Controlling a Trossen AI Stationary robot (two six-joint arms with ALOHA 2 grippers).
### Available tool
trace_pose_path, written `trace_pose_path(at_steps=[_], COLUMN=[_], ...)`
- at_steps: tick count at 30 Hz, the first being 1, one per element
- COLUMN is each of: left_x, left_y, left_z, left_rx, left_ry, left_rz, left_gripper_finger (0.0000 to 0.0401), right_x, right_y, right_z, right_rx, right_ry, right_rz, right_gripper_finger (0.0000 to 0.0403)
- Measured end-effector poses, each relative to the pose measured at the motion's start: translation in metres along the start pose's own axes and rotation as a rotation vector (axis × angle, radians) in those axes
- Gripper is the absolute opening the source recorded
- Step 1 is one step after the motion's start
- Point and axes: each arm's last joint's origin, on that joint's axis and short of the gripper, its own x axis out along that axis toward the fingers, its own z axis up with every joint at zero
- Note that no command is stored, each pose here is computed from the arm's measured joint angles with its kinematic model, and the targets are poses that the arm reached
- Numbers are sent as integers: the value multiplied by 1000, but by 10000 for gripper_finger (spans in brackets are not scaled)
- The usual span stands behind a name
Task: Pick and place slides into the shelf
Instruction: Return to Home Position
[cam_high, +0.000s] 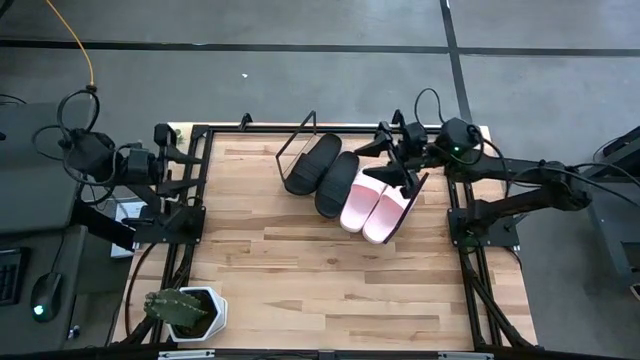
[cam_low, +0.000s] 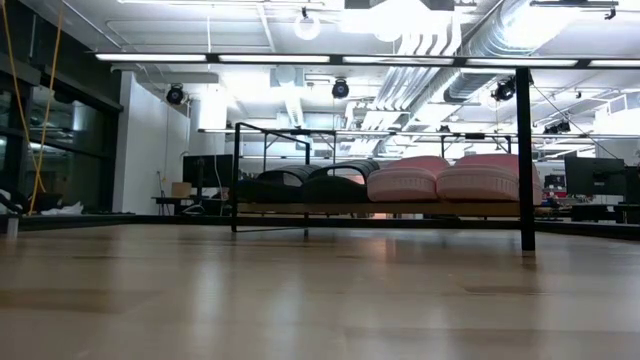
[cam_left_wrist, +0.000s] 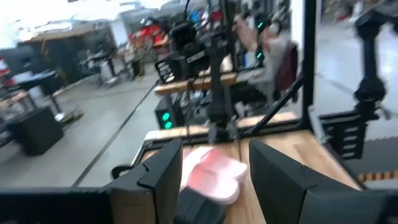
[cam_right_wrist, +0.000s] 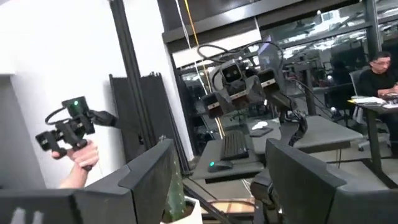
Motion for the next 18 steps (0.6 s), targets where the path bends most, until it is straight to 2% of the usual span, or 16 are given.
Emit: trace_pose_path(at_steps=[6,11,18], left_x=[1,2,2], left_y=[-4,-5,-3], left_z=[-18,-20,-12], left_rx=[6,2,-9], left_ry=[-10,-17,-82], left_rz=[-16,-14,23], left_gripper_finger=[168,168,168], right_x=[-12,-20,-36], right_y=[23,39,36], right_z=[6,14,20], right_rx=[-79,-127,-182], right_ry=[30,-3,18], right_rz=[-74,-105,-234], right_gripper_finger=[246,246,246])
